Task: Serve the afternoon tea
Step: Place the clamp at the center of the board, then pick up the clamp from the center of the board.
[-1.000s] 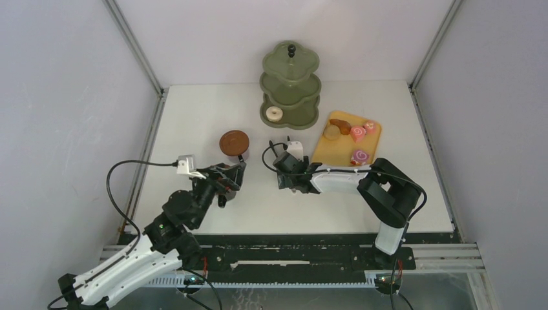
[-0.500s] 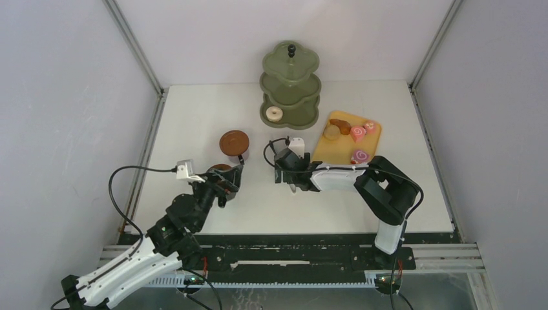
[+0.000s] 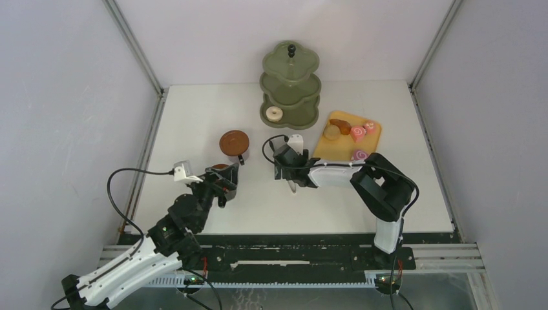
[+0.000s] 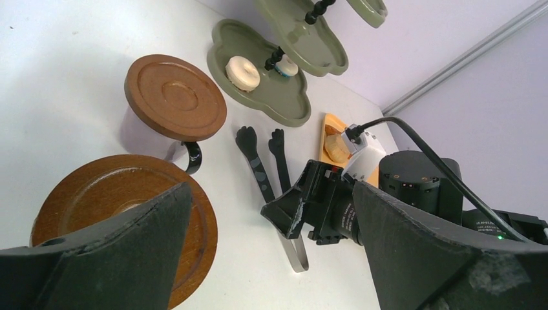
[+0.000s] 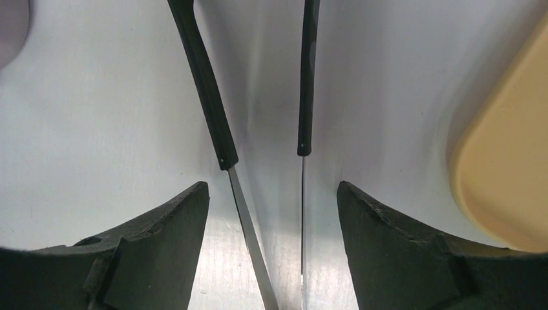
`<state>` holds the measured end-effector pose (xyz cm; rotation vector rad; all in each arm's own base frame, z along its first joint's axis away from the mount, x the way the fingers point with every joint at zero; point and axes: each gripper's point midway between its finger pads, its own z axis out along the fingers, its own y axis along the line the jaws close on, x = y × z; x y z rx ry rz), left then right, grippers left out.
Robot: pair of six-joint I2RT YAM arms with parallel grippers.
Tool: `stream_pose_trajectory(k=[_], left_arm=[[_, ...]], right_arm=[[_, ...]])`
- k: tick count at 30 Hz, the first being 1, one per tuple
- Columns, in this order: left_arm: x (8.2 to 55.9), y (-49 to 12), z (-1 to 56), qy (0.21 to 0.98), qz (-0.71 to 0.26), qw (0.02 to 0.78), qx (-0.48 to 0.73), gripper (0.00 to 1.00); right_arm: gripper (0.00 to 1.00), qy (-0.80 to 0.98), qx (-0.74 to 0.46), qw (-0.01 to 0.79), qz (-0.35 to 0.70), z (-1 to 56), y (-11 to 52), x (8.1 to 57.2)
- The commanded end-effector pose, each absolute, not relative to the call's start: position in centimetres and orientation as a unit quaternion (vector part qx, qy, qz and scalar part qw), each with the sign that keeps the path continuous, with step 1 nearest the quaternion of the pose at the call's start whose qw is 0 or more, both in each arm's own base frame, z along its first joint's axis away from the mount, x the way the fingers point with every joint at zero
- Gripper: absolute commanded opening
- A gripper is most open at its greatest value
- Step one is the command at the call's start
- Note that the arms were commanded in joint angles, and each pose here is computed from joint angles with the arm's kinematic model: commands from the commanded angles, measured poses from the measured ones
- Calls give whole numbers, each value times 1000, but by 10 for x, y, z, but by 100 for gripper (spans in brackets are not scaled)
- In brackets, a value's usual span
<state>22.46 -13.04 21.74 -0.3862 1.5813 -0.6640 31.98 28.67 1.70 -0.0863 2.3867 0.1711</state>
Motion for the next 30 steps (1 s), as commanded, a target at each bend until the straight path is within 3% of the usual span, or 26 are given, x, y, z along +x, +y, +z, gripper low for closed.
stream_pose_trajectory(k=[1,7,11,17,26,30], left_arm=[[227,-125,211,692,-280,638,-189,98],[227,-123,210,689,-279,638,-198,98],[228,-123,208,690,-280,637,-201,98],[227,-122,208,688,-284,637,-203,98],[225,-121,211,686,-290,635,-206,98],[223,-119,216,684,-293,635,-207,98]], right_arm=[[79,923,-37,377,68,23,294,334],[69,929,-42,364,53,6,289,335],[51,936,-44,344,55,-2,287,330],[52,937,-54,343,45,5,286,321],[40,936,-49,345,54,37,283,309],[40,935,-47,345,63,55,283,304]])
